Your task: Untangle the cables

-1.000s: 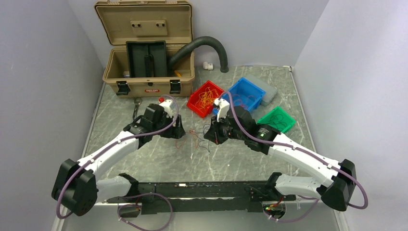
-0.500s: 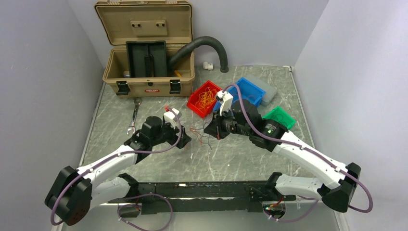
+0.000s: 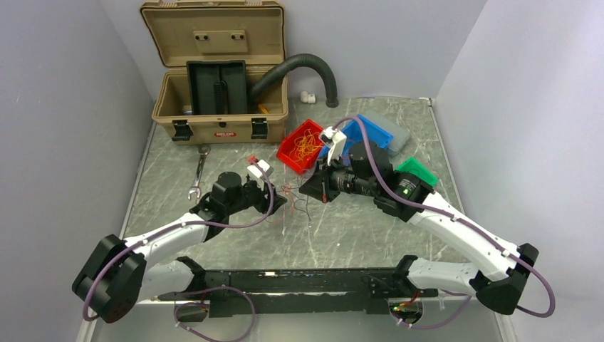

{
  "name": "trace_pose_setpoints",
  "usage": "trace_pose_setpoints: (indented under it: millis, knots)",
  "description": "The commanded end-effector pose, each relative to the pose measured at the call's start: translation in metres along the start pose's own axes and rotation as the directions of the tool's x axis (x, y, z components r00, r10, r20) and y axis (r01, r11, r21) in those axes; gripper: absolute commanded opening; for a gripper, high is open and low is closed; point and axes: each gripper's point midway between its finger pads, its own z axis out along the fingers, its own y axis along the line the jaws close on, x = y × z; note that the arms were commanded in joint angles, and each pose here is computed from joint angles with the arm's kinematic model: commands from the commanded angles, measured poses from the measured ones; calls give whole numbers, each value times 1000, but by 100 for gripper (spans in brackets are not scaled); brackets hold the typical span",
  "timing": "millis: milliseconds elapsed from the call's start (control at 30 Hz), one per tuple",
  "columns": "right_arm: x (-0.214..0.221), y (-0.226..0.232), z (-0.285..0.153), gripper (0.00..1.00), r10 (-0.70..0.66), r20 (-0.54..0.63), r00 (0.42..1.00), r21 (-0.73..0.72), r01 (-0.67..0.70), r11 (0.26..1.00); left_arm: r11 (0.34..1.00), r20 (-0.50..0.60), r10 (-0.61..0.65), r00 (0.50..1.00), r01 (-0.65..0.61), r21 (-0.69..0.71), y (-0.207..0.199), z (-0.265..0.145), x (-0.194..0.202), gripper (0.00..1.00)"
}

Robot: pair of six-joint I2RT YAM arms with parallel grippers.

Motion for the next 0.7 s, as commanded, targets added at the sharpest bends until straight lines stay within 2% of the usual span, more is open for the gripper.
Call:
trace_pose_setpoints:
  millis: [0,100,133,200,267,367,433,467,533,600,667]
  knots:
    - [-20,15,-11,0,12,47,999,-39,-10,999,990,90,65,994,-76,119,-25,9,-32,57]
    - [-23,13,-15,0,12,59,998,-20,-10,1000,990,77,62,995,-71,123,-28,13,-30,7]
    - [-24,10,-16,0,10,65,998,2,-11,1000,993,82,52,995,-61,104,-25,12,-31,0]
    - [-27,-3,-22,0,4,87,996,76,-10,997,998,88,26,996,-31,57,-18,9,-28,0]
    - [-27,-27,-30,0,-4,105,994,210,-18,978,1000,92,-12,996,14,-23,-5,5,-24,0]
    - [-25,-75,-50,0,-10,120,993,470,-48,881,981,102,-73,992,90,-172,22,-6,-16,0]
    - [-19,-117,-73,0,4,138,990,675,-97,731,942,107,-150,983,175,-285,44,-19,-8,0]
    - [-17,-136,-89,0,16,164,986,758,-136,638,893,124,-195,973,228,-388,64,-29,-3,0]
    - [-11,-172,-124,0,44,230,972,862,-225,455,799,146,-287,947,321,-508,92,-49,10,0]
    - [-6,-195,-147,0,66,304,950,879,-307,365,715,175,-356,918,388,-581,111,-67,21,0]
    - [-3,-208,-164,0,70,382,922,867,-383,319,671,196,-388,901,422,-609,120,-78,26,0]
